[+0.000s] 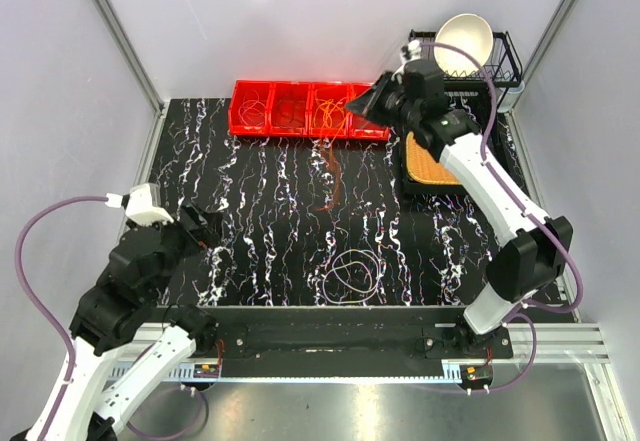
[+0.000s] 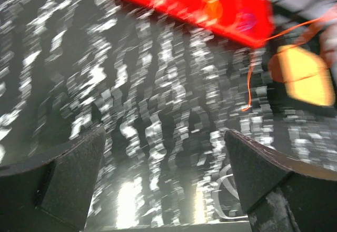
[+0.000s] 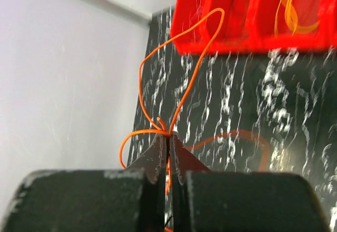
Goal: Untangle the cables
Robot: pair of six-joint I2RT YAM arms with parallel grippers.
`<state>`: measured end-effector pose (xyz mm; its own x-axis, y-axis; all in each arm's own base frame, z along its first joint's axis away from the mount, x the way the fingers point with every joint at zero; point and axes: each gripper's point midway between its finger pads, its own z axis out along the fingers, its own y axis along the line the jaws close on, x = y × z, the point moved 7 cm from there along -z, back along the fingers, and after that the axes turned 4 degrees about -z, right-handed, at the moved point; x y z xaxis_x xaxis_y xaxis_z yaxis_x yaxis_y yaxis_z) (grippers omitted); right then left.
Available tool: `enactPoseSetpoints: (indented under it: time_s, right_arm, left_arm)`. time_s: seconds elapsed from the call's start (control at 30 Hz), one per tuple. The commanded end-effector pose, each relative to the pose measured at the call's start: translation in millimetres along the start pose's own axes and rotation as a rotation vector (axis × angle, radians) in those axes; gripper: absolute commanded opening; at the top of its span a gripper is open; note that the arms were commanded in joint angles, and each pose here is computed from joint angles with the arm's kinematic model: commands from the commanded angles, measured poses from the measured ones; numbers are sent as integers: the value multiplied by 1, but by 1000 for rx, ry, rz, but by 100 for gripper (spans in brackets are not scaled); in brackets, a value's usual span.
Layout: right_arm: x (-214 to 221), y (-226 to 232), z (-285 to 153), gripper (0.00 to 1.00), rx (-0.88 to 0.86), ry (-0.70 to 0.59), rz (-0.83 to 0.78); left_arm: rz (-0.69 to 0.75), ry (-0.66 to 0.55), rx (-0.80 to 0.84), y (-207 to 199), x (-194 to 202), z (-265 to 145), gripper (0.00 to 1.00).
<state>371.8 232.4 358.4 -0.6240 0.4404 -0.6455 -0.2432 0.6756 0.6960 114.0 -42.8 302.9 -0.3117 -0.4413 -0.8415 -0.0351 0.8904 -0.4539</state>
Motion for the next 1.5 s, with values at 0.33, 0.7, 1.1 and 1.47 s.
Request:
enactPoseSetpoints:
  time_s: [0.33,0.7,1.1,1.47]
  right_arm:
    - [-85,16,49,0,-155,-113,-143]
    - [-120,8,88,0,-221,-157,-216]
    - [-132,-19,132,0,-362,-245,-278]
    - [-142,-16,138,0,-434,-344,-352]
  left_arm:
    - [43,-25,-159,24,5,2,99]
    - [49,-12,-163,25,7,7,99]
    - [46,-10,-190,27,6,11,99]
    - [48,5,-226,30,6,17,99]
